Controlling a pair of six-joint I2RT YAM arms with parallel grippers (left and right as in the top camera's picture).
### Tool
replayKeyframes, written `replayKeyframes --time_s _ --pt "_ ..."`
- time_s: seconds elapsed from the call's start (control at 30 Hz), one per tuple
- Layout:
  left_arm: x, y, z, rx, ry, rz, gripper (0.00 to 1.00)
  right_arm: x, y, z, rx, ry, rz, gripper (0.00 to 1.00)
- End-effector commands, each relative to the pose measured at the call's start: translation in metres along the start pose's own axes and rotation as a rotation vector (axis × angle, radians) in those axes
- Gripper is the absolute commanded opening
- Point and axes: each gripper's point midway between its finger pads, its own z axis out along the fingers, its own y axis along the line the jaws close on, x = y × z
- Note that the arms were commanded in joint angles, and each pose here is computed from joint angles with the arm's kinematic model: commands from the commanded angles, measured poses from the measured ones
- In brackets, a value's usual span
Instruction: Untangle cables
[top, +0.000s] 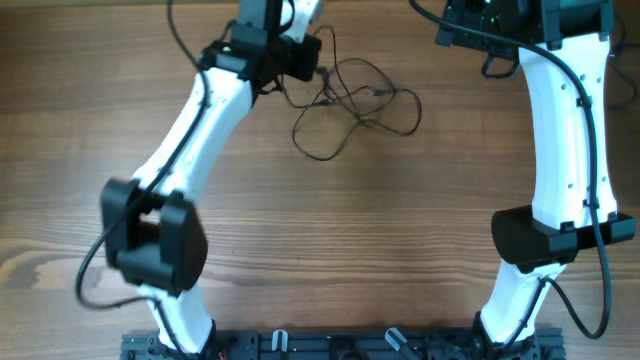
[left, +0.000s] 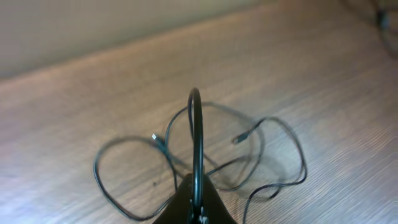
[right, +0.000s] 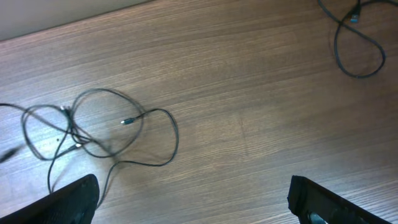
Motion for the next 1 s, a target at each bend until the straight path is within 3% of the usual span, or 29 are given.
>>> replayKeyframes --time_s 0.0,0.33,0.67,0.97 --pt "-0.019 0.003 -0.032 -0.068 -0.052 0.011 0.04 -0.004 -0.003 -0.003 0.015 -0.02 0.02 1.0" --pt "-0.051 0.017 -0.112 -0.212 -0.166 0.042 0.04 -0.018 -0.019 0.003 0.127 -0.09 0.096 1.0" --pt "-0.067 0.049 -0.205 -0.322 -0.292 -0.002 0.04 0.03 0.017 0.083 0.062 0.183 -0.024 1.0" --pt "-0.057 0.059 -0.219 -0.346 -0.269 -0.007 0.04 0.088 0.102 0.118 -0.301 0.365 -0.217 1.0"
